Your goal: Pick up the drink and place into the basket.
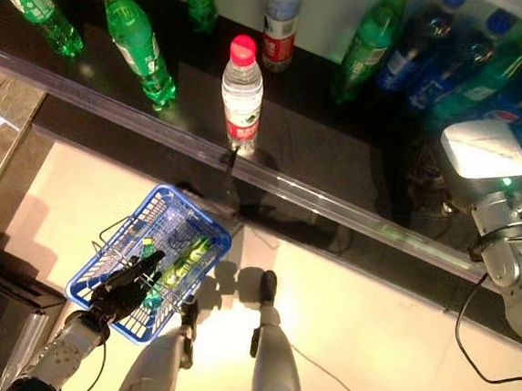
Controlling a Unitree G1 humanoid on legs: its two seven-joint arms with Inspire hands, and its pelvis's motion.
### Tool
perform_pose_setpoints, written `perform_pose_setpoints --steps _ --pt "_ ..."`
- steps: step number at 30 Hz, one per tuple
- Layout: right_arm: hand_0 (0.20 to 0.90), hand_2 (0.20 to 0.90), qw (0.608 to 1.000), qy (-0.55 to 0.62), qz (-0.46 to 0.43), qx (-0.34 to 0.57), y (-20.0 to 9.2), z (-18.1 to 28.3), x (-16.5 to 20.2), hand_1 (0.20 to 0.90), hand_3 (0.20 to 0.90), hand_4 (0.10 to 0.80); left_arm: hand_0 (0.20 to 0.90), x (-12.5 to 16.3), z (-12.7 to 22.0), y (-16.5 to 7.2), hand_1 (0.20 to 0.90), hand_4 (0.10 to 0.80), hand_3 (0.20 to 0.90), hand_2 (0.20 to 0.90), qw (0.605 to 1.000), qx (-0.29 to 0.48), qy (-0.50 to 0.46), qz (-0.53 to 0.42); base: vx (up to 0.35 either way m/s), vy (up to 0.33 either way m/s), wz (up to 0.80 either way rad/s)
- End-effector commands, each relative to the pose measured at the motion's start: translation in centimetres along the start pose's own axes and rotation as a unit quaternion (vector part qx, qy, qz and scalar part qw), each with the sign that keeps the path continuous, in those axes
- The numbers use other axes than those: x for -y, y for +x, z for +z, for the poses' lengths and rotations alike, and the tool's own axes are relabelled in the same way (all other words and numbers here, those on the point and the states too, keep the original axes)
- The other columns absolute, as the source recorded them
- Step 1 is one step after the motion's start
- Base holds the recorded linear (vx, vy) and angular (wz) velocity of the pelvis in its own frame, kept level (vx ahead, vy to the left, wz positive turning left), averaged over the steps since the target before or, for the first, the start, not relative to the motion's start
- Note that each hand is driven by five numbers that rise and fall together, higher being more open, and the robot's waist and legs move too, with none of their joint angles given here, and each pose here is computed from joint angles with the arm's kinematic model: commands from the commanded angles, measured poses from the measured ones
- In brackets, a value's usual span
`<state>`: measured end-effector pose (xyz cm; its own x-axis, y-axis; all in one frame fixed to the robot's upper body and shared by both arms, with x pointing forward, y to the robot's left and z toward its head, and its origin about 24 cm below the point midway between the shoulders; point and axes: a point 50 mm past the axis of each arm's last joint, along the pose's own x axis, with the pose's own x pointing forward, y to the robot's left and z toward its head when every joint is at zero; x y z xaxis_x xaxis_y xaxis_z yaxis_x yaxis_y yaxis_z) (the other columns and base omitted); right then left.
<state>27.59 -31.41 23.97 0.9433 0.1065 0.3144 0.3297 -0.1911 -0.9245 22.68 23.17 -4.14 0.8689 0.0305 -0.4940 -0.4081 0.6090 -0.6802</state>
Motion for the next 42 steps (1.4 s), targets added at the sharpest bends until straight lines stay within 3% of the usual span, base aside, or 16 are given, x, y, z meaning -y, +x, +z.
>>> perform_pose_setpoints --steps 1,15,30,36,42 --pt "0.300 0.300 0.989 -0.002 -0.147 -0.021 0.7 -1.8 6.4 0.300 0.200 0.100 0.300 2.3 3.3 -1.3 0.300 0.100 0.200 0.300 0.991 0.093 0.028 -0.093 0.063 0.026 0.01" --pt "0.300 0.300 0.966 0.182 -0.177 0.052 -0.1 0.9 6.5 0.300 0.200 0.100 0.300 1.7 1.2 -1.2 0.300 0.100 0.200 0.300 0.994 0.070 0.015 -0.079 0.052 0.028 -0.02" --pt "0.300 0.300 0.882 0.404 -0.166 0.178 -0.6 5.2 7.5 0.300 0.200 0.100 0.300 1.1 -1.8 -1.4 0.300 0.100 0.200 0.300 0.997 0.030 0.005 -0.069 0.080 0.040 0.00" --pt "0.300 0.300 0.820 0.505 -0.170 0.209 -1.1 6.1 7.9 0.300 0.200 0.100 0.300 0.9 -2.1 -1.6 0.300 0.100 0.200 0.300 0.997 0.026 -0.002 -0.071 0.053 0.038 0.03" --pt "0.300 0.300 0.687 0.677 -0.138 0.224 -1.3 7.2 6.2 0.300 0.200 0.100 0.300 2.5 -1.9 -1.6 0.300 0.100 0.200 0.300 0.994 0.026 -0.010 -0.107 0.023 0.025 0.03"
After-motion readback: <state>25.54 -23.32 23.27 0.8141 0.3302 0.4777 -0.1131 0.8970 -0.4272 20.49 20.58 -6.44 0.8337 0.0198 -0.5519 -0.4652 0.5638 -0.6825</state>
